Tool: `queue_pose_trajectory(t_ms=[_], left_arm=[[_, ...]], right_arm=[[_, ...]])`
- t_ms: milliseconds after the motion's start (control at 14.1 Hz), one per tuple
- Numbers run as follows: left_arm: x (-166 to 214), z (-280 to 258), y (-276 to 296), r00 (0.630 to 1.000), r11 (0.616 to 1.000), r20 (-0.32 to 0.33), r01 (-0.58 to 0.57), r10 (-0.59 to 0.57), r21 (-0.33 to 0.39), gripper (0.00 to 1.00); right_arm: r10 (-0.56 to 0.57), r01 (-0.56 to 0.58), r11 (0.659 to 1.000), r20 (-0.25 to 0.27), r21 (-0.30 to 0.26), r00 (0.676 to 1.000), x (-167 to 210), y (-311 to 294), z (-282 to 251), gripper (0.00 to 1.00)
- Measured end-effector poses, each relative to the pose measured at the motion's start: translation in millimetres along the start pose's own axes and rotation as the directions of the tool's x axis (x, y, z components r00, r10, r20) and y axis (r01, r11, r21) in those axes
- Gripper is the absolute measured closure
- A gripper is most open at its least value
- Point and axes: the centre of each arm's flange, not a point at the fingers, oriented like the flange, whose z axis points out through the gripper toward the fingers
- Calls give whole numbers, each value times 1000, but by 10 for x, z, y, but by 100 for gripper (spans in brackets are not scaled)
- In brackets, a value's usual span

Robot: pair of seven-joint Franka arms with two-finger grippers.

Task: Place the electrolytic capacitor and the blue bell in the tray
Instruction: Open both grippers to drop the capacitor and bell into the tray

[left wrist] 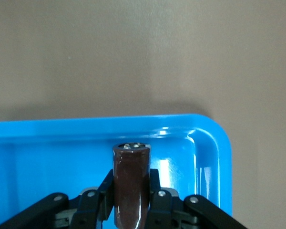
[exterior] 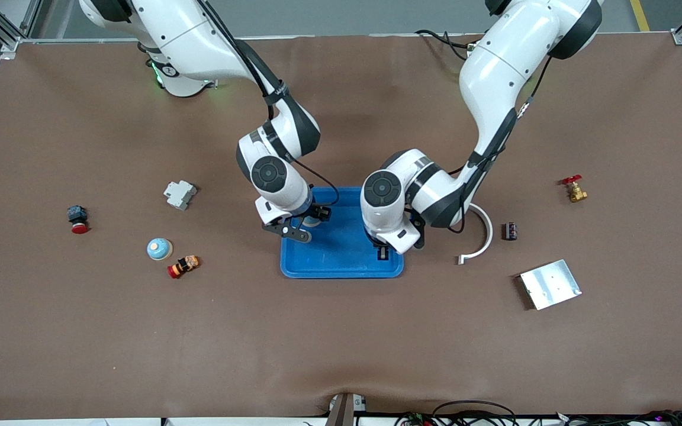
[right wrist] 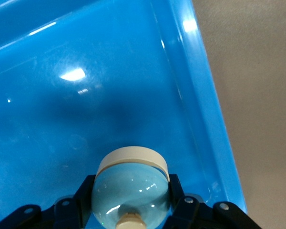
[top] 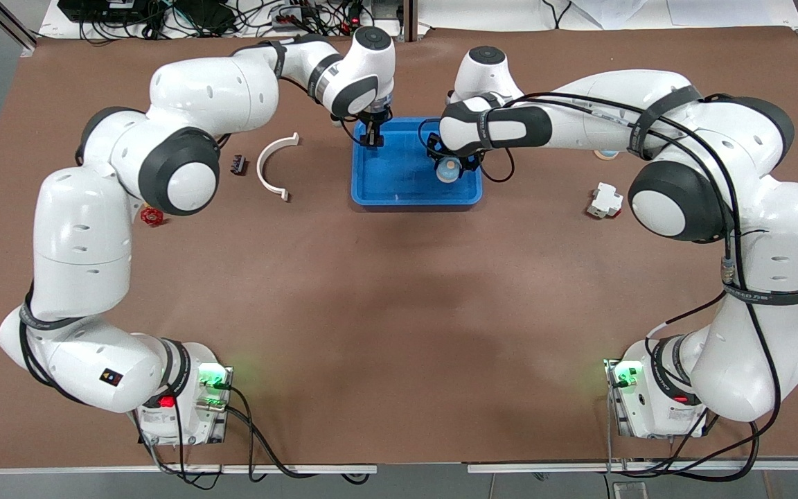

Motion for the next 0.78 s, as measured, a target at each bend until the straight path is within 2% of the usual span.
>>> queue_pose_trajectory(t_ms=[283, 354, 425, 567, 708, 779], left_arm=[[-73, 37, 29, 1000, 1000, 19, 11, -11, -13, 69], [-90, 43, 28, 1000, 1000, 23, 10, -9, -16, 69], [-112, 56, 19, 1000, 1000, 27, 7, -7, -18, 69], [-164, 94, -11, 999, 1000, 34, 1, 0, -22, 69], [-206, 150, -46, 999, 1000, 35, 1, 0, -18, 69], [-221, 186, -64, 999, 1000, 34, 1, 0, -14, 69]], right_arm=[[12, -12, 1000, 2, -3, 1000, 57, 44, 25, 34], [13, -13, 1000, 3, -4, 1000, 60, 49, 42, 28], [14, -14, 1000, 4, -5, 1000, 61, 51, 52, 17], [24, -24, 1000, 10, 5, 1000, 65, 41, 40, 14], [39, -39, 999, 16, 17, 999, 90, 41, 19, 1], [46, -46, 999, 15, 19, 999, 128, 59, 5, 1]])
